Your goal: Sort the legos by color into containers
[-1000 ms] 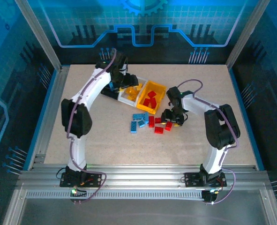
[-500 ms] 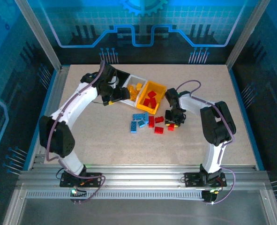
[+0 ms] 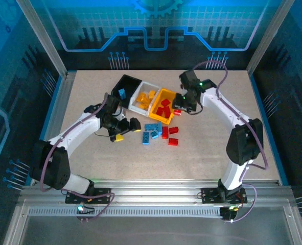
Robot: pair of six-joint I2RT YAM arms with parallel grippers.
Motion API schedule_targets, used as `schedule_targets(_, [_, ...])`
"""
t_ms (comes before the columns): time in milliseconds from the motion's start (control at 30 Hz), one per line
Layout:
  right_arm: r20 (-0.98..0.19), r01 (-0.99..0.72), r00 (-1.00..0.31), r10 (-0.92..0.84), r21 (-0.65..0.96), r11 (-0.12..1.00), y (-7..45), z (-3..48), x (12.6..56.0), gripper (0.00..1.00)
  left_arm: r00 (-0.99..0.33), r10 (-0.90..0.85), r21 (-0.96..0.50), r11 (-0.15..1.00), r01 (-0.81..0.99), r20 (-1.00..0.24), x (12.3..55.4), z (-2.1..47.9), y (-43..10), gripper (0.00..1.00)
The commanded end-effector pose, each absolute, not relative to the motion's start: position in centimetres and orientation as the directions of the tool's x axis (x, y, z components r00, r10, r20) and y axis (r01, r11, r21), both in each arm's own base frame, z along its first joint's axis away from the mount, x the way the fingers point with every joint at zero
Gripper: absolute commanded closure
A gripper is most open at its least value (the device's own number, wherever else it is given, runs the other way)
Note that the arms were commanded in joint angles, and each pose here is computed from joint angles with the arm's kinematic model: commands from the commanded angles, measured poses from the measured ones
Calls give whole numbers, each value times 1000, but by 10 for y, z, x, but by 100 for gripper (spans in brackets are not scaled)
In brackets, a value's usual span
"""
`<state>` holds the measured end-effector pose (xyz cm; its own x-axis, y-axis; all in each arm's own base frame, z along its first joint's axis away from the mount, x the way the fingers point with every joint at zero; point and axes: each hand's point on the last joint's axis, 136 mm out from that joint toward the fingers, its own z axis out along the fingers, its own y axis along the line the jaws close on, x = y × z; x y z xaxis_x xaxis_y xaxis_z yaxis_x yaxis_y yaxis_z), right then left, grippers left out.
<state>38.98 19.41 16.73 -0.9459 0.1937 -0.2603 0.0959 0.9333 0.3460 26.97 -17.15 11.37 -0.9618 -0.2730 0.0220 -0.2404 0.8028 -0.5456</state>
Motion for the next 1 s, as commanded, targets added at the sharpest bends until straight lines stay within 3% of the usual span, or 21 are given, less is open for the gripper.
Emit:
schedule_targets(0, [-197,88,-965,175,388,917,219,154,407,66,-948,-311,-645,711,-281,70,260,124,-186,1])
schedule_targets(233, [-223,55,-963,149,381,923,239,137,455,65,-954,-295,-601,754,-264,49,236,128,-176,1])
schedule_targets(500, [-290,-5,-950,113,377,926,247,153,470,41,-966,-260,-565,799,-206,-15,218,143,-161,1])
schedule_targets(733, [-314,-30,-945,92,362,932,237,183,415,39,-985,-161,-472,875,-112,-65,218,135,-162,2])
schedule_targets(967, [-212,22,-970,116,399,917,208,158,326,38,-996,-17,-309,951,12,-92,244,124,-188,7])
